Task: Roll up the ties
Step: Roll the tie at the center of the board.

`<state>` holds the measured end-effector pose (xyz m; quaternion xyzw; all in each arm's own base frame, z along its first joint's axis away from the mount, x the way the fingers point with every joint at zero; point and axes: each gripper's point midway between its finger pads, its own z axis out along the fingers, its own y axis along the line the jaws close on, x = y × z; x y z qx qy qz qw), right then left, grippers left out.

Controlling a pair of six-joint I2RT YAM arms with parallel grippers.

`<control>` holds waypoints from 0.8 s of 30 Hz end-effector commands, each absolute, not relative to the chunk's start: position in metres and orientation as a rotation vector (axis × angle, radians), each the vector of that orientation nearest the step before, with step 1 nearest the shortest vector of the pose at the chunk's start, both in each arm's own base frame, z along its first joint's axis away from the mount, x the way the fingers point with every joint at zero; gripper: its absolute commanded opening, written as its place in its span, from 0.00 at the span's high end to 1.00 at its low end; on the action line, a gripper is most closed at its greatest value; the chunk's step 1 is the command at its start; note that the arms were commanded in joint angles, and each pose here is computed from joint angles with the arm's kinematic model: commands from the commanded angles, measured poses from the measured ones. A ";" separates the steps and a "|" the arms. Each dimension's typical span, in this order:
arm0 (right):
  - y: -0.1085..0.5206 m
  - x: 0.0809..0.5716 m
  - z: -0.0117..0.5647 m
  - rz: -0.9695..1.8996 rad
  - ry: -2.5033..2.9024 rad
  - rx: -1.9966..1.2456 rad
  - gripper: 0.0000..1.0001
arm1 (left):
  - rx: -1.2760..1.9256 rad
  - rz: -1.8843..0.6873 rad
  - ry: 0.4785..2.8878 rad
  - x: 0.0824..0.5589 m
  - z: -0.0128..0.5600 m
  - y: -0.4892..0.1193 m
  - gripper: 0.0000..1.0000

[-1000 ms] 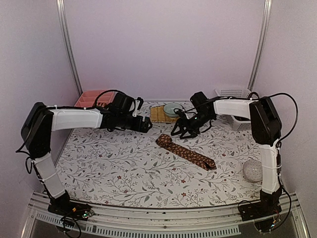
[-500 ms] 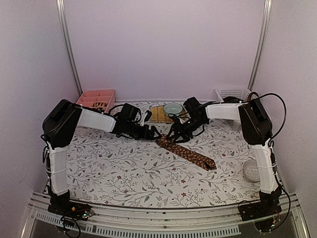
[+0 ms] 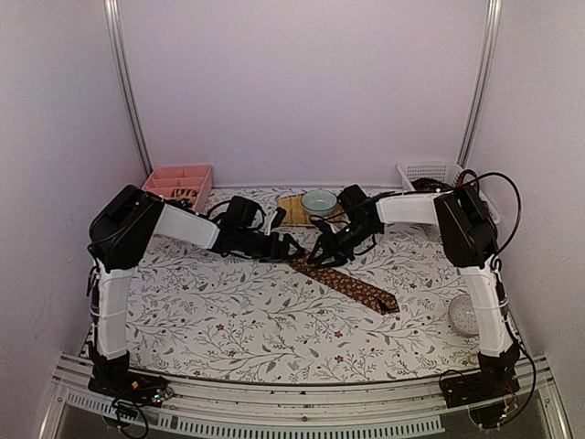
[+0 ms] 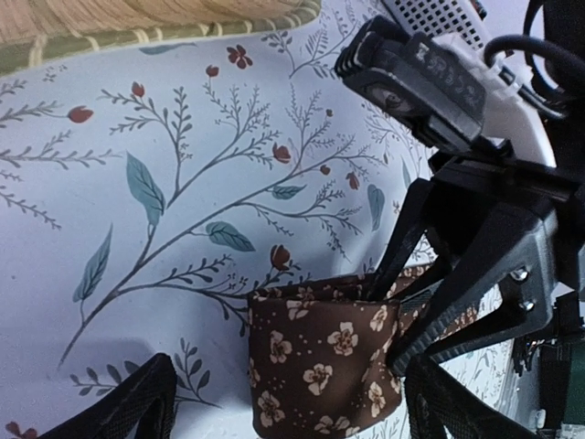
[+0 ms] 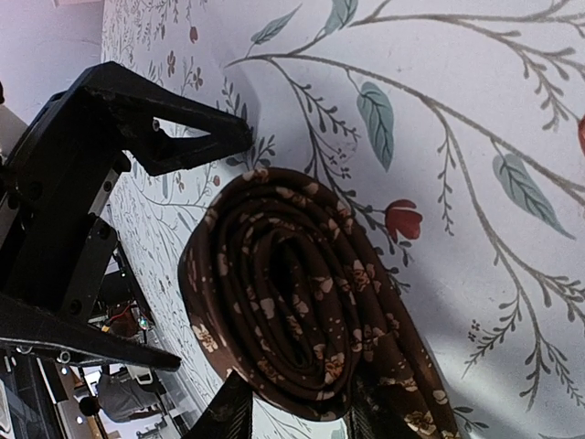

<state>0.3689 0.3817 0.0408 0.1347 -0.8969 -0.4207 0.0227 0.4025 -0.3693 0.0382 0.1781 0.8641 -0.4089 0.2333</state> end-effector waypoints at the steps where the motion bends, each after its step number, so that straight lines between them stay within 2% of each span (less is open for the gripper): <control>1: 0.381 0.366 0.000 -1.240 -2.754 0.384 0.67 | 0.497 -1.214 2.351 0.397 0.034 -0.375 0.14; 21: 0.357 0.355 -0.044 -1.135 -2.754 0.335 0.72 | 0.479 -1.364 2.433 0.365 0.010 -0.382 0.15; 24: 0.355 0.354 -0.045 -1.124 -2.766 0.327 0.73 | 0.452 -1.320 2.475 0.365 0.002 -0.381 0.22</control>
